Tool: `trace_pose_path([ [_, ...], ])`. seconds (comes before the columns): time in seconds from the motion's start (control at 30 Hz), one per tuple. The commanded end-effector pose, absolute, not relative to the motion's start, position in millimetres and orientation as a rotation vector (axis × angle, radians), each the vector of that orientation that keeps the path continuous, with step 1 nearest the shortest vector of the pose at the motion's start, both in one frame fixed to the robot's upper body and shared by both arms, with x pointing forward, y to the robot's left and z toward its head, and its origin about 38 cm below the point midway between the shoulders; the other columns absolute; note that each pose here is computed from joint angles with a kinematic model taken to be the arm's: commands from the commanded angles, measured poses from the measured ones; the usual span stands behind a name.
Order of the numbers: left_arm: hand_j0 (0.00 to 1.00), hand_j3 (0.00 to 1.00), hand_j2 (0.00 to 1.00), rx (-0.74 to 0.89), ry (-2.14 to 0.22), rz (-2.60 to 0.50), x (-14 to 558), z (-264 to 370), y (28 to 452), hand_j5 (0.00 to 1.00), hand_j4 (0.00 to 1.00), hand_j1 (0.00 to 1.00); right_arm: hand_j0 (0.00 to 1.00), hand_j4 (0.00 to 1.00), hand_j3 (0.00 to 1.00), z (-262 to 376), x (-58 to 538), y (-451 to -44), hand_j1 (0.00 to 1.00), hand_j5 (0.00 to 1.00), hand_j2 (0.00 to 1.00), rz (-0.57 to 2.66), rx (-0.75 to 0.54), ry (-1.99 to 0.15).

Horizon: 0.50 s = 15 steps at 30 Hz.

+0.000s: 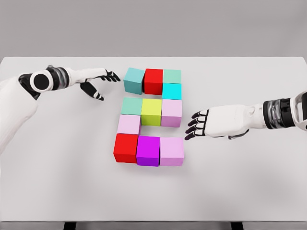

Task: Assemble the squares on the desktop into the number 2

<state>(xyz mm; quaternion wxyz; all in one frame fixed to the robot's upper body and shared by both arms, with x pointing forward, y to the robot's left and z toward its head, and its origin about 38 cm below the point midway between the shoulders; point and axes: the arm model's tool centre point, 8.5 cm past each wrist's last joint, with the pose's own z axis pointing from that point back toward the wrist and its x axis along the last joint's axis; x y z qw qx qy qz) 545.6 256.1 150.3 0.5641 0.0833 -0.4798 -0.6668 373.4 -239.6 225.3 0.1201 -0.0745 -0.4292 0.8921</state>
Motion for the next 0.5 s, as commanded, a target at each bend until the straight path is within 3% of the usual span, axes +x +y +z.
trace_pose_path([
  [0.0, 0.84, 0.84, 0.84, 0.195, -1.131, -1.567, 545, 152, 256, 0.84, 0.84, 0.84, 1.00, 1.00, 1.00, 226, 374, -240, 1.00, 1.00, 1.00, 2.601, -0.218, -1.257],
  [0.47, 0.84, 0.84, 0.84, 0.171, -1.135, -1.599, 541, 146, 240, 0.84, 0.84, 0.84, 1.00, 1.00, 1.00, 228, 374, -241, 1.00, 1.00, 1.00, 2.592, -0.213, -1.263],
])
